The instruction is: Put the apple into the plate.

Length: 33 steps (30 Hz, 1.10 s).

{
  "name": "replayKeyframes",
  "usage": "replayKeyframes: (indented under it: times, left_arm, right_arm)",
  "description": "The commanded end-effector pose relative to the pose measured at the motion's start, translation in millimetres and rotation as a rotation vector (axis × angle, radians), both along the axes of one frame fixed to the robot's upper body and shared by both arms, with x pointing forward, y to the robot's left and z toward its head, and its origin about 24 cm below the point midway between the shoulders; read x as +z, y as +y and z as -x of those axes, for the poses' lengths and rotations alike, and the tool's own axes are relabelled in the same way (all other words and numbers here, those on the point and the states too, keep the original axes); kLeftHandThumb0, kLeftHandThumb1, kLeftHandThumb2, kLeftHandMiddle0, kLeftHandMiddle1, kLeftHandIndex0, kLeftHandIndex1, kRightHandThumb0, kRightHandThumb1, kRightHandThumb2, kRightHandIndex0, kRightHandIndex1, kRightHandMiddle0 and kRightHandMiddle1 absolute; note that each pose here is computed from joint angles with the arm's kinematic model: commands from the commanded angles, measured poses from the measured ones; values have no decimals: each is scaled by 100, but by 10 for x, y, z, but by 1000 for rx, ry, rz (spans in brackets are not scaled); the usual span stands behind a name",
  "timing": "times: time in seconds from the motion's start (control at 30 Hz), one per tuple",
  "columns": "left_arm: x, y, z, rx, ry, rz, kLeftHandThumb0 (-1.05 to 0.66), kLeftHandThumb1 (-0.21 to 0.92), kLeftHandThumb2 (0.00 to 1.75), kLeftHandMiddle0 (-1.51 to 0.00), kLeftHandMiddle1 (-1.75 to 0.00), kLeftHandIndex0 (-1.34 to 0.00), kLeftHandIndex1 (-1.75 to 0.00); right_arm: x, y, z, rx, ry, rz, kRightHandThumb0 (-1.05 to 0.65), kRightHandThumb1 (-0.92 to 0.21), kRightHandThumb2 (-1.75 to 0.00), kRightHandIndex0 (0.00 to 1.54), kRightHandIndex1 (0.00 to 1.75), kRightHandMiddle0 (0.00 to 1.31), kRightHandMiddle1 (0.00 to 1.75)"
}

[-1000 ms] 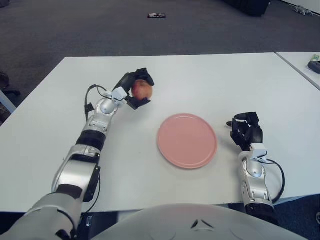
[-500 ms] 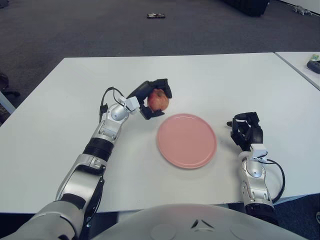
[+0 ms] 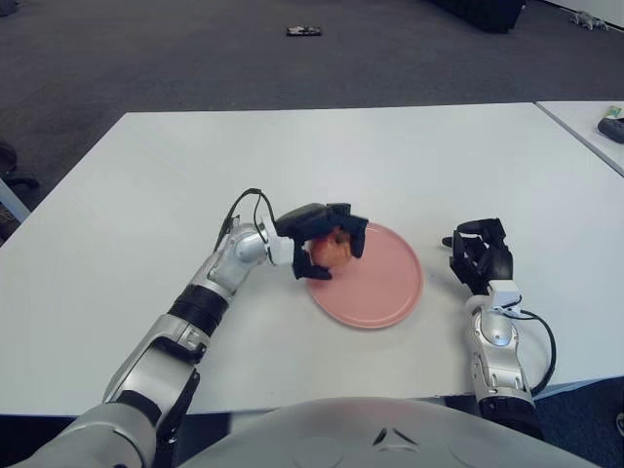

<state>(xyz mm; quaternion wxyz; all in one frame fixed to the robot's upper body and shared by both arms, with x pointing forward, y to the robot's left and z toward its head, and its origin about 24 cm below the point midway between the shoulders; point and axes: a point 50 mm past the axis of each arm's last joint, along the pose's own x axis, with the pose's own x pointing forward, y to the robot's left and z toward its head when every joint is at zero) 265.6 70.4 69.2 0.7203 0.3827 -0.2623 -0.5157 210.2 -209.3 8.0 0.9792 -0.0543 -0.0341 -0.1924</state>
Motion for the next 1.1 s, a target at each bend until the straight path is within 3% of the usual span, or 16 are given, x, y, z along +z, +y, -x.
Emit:
replayKeyframes:
  times: [0.0, 0.27, 0.33, 0.57, 0.67, 0.77, 0.83, 0.87, 0.93, 1.07]
  left_arm:
    - [-18, -29, -20, -49, -110, -97, -7, 30, 138, -118, -175, -96, -175]
    - [-94, -96, 6, -134, -324, -176, -11, 32, 134, -122, -175, -93, -175]
    - [-255, -114, 59, -117, -341, -196, -14, 34, 132, -123, -175, -92, -175]
    - [-469, -117, 82, -59, -419, -175, -23, 41, 123, -124, -175, -89, -175]
    - [-512, -121, 59, -53, -454, -171, -38, 37, 125, -121, -175, -68, -175]
    - [-558, -130, 36, -48, -479, -167, -43, 39, 123, -117, -175, -59, -175]
    - [-581, -134, 30, -46, -469, -162, -43, 43, 117, -108, -175, -54, -175]
    - [-590, -135, 28, -47, -461, -160, -28, 39, 120, -91, -175, -54, -166]
    - [-603, -135, 24, -48, -439, -157, -15, 36, 122, -76, -175, -53, -159]
    - [-609, -136, 18, -50, -389, -140, -4, 39, 118, -59, -175, -47, -156]
  right_arm:
    - [25, -4, -17, -1, -5, 3, -34, -92, -53, 49, 117, 19, 175]
    - [26, -1, -21, -1, -13, -4, -34, -92, -53, 50, 117, 19, 175]
    - [29, 1, -20, 1, -18, -7, -34, -92, -53, 50, 117, 19, 175]
    - [30, 4, -18, 6, -19, -6, -34, -92, -53, 51, 118, 19, 175]
    - [34, 6, -17, 7, -25, -11, -34, -92, -53, 51, 118, 19, 175]
    - [35, 7, -15, 3, -23, -12, -34, -92, -53, 51, 118, 19, 175]
    - [35, 7, -14, 2, -25, -13, -34, -92, -53, 51, 118, 19, 175]
    - [35, 7, -14, 2, -27, -14, -34, -92, -53, 51, 118, 19, 175]
    - [35, 7, -13, 3, -30, -15, -34, -92, -53, 51, 118, 19, 175]
    - [34, 4, -13, 7, -36, -16, -34, -92, -53, 51, 118, 19, 175]
